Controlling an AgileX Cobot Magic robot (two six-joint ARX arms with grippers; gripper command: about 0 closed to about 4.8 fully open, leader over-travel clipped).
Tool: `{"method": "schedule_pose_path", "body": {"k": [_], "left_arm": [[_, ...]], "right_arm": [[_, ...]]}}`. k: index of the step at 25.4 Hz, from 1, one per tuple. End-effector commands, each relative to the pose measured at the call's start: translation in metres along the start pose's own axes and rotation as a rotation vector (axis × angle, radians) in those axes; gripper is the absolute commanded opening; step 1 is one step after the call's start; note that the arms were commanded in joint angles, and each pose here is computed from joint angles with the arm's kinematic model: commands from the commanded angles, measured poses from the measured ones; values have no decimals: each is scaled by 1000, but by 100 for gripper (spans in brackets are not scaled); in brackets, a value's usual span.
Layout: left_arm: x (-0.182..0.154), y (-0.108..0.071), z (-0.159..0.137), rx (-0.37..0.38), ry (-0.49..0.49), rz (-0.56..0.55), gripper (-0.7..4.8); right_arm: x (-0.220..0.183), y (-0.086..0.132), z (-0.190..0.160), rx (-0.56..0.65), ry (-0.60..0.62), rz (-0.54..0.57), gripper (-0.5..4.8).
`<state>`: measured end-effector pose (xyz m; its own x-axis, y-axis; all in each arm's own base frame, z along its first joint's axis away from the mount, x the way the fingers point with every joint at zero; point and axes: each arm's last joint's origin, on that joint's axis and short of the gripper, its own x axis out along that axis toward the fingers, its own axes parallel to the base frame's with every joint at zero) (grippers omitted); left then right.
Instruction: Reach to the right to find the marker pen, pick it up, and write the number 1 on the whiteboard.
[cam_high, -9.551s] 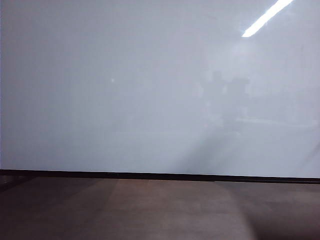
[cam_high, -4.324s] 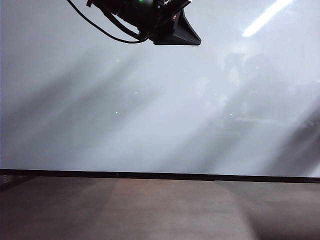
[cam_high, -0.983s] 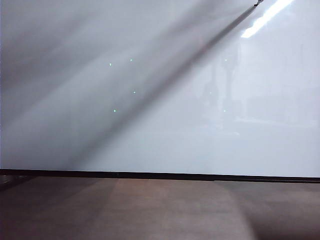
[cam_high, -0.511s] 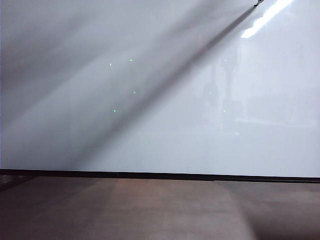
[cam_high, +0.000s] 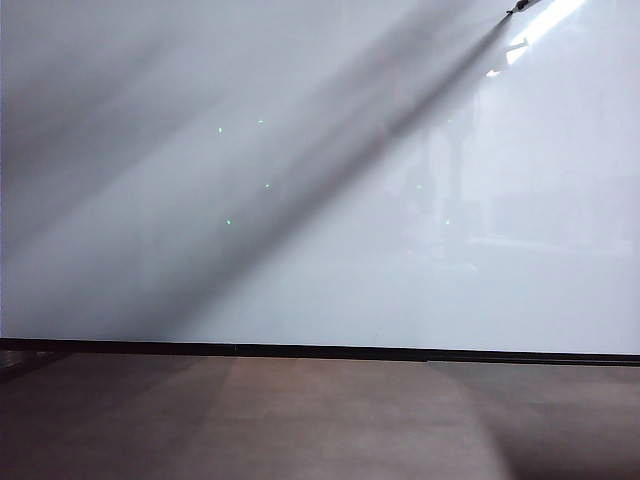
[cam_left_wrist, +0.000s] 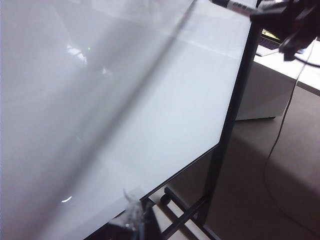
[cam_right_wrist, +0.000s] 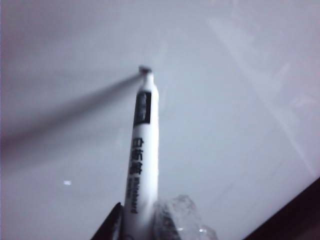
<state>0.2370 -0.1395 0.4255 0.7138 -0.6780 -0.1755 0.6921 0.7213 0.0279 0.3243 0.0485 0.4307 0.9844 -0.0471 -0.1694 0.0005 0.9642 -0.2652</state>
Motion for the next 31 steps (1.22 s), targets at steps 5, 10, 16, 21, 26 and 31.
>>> {"method": "schedule_pose_path", "body": {"k": [5, 10, 16, 21, 26, 31], "left_arm": [[-3, 0, 4, 7, -20, 4, -5], [-3, 0, 4, 8, -20, 5, -5], [-3, 0, 4, 10, -20, 5, -5], [-2, 0, 4, 10, -19, 5, -5], [-2, 0, 4, 10, -19, 5, -5], [-2, 0, 4, 10, -19, 5, -5]], "right_arm": [[10, 5, -12, 10, 77, 20, -6], [10, 5, -15, 6, 92, 20, -6], [10, 6, -18, 2, 113, 24, -6], [11, 7, -22, -3, 135, 29, -6], [14, 10, -32, 6, 171, 36, -6], [16, 13, -41, 6, 201, 42, -6]]}}
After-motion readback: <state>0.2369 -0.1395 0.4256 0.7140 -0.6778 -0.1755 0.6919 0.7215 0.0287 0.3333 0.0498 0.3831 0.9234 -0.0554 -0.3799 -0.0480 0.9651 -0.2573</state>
